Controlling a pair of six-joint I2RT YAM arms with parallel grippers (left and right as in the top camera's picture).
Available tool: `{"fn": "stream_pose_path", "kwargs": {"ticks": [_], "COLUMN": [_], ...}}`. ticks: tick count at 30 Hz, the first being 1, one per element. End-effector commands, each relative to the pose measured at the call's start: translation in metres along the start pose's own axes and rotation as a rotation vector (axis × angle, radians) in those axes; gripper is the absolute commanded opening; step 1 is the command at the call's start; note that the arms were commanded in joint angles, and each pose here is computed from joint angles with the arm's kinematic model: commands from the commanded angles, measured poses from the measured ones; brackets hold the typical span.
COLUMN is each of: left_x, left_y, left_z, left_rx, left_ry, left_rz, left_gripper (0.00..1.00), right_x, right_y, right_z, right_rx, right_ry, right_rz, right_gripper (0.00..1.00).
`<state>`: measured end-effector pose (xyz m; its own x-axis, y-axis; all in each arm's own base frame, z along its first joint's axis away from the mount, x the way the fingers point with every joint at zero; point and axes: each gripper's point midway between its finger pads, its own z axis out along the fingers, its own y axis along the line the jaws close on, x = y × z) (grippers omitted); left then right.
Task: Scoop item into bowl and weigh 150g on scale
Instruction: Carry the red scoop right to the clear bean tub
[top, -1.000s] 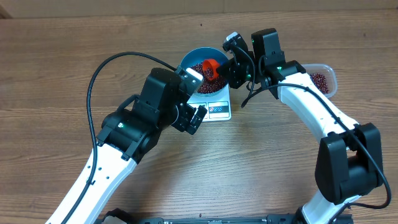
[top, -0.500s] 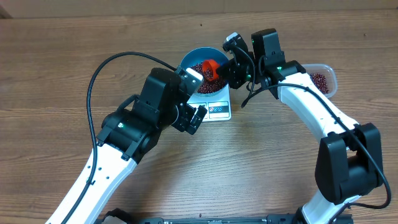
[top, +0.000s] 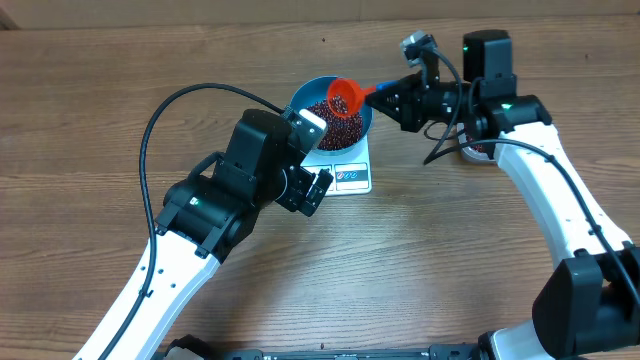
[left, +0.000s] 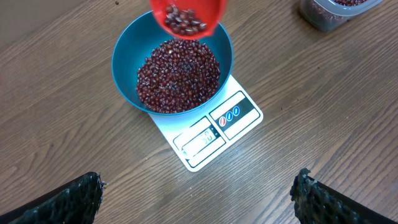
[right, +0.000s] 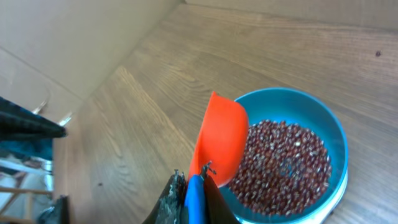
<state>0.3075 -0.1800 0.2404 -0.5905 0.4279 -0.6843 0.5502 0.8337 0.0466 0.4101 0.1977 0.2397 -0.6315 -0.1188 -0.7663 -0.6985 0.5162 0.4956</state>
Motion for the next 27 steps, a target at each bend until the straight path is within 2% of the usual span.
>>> {"fn": "stream_pose_path", "kwargs": {"ticks": [1,7,11,13,16,23,27], "left_x": [0.002,0.002,0.002,0.002,0.002,0.002,0.002], "left_y": [0.0,0.0,0.0,0.0,0.0,0.0,0.0], "left_z": [0.002,0.002,0.002,0.002,0.002,0.002,0.002], "left_rx": [0.005,0.005,0.005,0.005,0.005,0.005,0.005], "left_ry": [0.007,0.007,0.007,0.007,0.007,0.007,0.007], "left_rz": [-0.019,-0.019,-0.019,-0.019,-0.019,-0.019,-0.019], "left_gripper": [0.99,1.0,1.0,0.99,0.99,1.0,1.0], "right_x": [-0.015,-0.016,-0.004,0.007,0.028,0.062,0.086], "right_y": [-0.001,-0.056,-0.09,-0.107,-0.134,-0.152,-0.171], "right_z": [-0.03,-0.095,-0.14,-0.162,-0.19,-0.219,-0.235], "right_rx": [0.006,0.156,0.252,0.319,0.471,0.605,0.811], "right_ry": [-0.054,-0.134,-0.176,-0.176,-0.143,-0.047,0.095], "right_rz": [0.014,0.126,0.233,0.231,0.271,0.271,0.268], "right_gripper": [0.04,0.04,0.04,0.04,0.04,0.04,0.04]}}
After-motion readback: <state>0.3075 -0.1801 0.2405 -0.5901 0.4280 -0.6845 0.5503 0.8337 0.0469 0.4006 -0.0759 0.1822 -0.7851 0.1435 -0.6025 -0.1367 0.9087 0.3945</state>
